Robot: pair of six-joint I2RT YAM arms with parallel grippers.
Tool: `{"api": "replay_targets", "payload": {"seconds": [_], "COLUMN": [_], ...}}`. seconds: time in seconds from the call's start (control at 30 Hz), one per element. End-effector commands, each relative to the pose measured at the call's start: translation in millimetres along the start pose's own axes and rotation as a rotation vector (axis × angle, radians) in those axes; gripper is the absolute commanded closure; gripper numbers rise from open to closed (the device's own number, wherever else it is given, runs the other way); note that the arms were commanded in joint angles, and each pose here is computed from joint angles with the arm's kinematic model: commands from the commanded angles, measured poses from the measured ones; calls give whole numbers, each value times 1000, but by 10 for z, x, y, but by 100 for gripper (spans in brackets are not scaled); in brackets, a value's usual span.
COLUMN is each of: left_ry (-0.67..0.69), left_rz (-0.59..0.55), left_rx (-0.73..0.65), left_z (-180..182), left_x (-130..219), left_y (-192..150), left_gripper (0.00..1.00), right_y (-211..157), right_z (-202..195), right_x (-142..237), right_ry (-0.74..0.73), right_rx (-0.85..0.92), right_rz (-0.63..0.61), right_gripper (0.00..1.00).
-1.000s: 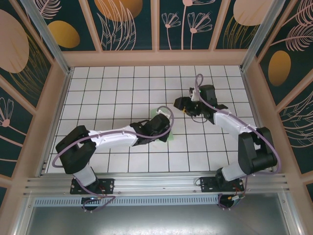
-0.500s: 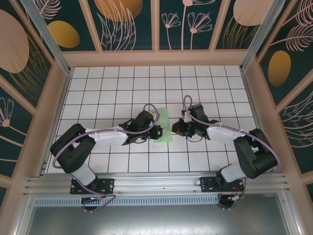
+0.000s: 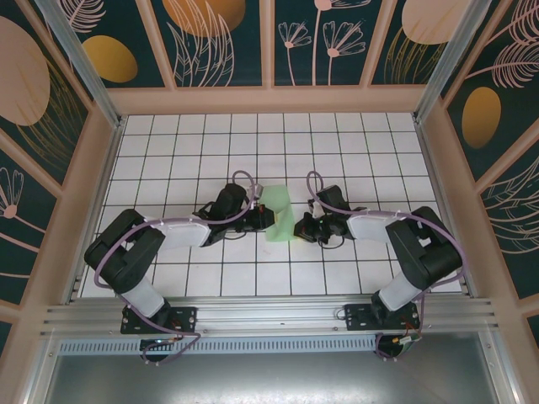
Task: Fold a paper plane with a square sheet of paper (fold left side to right side)
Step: Fold the triangle a second time at the center of the table.
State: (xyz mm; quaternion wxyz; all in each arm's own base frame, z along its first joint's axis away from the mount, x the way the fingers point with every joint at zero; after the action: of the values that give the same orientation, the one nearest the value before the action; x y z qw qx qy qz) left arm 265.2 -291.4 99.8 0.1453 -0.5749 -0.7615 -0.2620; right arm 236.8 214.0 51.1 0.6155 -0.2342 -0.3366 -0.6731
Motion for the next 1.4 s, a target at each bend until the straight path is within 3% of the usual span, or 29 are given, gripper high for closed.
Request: {"api": "replay_targets", "payload": {"seconds": [0.0, 0.57, 1.37], "left_ry": [-6, 235, 327], "left_rz": [29, 26, 14], "left_rx": [5, -114, -143], "left_z": [71, 438, 561], "left_x": [-14, -90, -215], "left_y": [-9, 100, 227], "left_gripper": [100, 100, 100], "right_y": [-43, -81, -85], "right_z": [-21, -168, -172], "right_x": [-36, -71, -76], "right_ry": [-10, -102, -106], "right_rx": [-8, -10, -2], "right_rz": [22, 58, 67], "right_gripper": [100, 100, 100]}}
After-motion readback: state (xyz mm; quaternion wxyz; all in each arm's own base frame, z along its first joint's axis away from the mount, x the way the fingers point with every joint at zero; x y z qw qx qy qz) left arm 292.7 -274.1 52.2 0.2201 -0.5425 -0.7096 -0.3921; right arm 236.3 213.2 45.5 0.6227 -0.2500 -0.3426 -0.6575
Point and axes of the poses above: each hand's point on the last joint's axis, 136 mm out from that joint toward the fingers, its own x axis back along the fingers, its own z axis along the line the jaws close on, y = z × x, the point moved 4 cm from there along x, back along the fingers, and after that the axes turned 9 degrees about x, right-handed, at the moved point
